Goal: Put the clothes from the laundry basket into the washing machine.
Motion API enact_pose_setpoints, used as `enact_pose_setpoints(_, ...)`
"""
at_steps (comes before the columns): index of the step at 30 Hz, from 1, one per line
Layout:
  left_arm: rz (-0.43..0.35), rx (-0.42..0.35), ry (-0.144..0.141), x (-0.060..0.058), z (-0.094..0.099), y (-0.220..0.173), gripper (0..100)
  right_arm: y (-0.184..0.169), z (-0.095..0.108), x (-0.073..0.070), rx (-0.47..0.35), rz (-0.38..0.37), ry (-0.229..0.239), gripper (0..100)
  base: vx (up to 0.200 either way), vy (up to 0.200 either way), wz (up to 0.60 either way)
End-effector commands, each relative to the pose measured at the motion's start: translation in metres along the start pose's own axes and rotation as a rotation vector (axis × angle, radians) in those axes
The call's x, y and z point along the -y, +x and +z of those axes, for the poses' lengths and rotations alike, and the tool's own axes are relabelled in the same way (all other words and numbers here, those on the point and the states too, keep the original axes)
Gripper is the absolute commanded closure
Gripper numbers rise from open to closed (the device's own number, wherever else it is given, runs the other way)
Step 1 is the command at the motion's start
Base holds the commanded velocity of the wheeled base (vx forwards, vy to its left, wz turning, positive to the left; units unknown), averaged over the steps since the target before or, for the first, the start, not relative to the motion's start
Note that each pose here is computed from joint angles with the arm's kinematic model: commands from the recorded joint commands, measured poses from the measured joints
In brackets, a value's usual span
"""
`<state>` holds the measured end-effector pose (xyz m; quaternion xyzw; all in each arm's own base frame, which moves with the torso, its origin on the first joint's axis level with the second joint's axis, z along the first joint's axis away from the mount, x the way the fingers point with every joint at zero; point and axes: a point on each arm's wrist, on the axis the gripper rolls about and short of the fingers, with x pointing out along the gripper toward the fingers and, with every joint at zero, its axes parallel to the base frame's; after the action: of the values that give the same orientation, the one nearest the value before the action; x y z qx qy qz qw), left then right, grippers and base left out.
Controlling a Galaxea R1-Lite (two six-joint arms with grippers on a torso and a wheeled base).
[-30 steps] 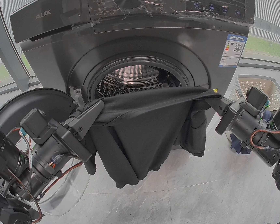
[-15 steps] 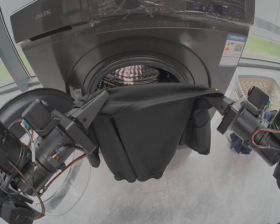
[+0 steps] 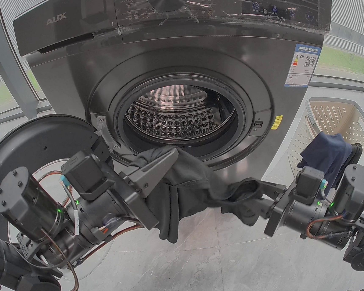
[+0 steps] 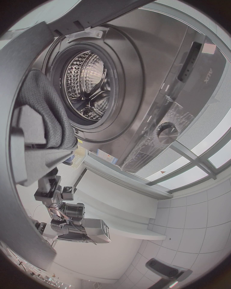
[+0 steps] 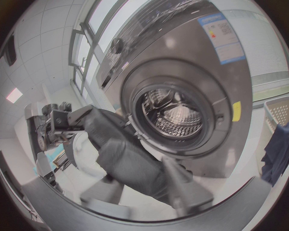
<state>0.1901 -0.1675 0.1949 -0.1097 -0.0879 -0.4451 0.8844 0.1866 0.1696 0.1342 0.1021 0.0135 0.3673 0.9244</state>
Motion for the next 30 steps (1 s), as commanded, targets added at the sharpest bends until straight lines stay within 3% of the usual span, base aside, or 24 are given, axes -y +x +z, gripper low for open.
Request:
enact_pose_setpoints(1,0.006,-0.032,0.003,-0.005,-0.013,0.011,100,0.01,-0.04,-0.017,-0.159,0.068,-0.001,0,0.0,0.0,0.0)
enact_pose_setpoints(4,0.018,0.013,0.009,-0.006,-0.004,0.018,100,0.014,-0.057,-0.02,-0.219,0.081,-0.004,0,0.0,0.0,0.0)
enact_pose_setpoints(9,0.029,0.061,0.018,-0.005,0.008,0.02,100,0.014,-0.064,-0.028,-0.246,0.109,0.0,0,0.0,0.0,0.0)
enact_pose_setpoints(18,0.005,0.135,0.028,0.002,0.028,0.017,100,0.02,-0.07,-0.017,-0.259,0.068,-0.002,0,0.0,0.0,0.0)
enact_pose_setpoints(26,-0.001,0.146,0.03,0.004,0.032,0.014,100,0.05,-0.065,0.003,-0.172,0.004,0.0,0,0.0,0.0,0.0)
enact_pose_setpoints(30,-0.003,0.145,0.031,0.004,0.032,0.014,100,0.075,-0.054,0.01,-0.086,-0.003,-0.003,0,0.0,0.0,0.0)
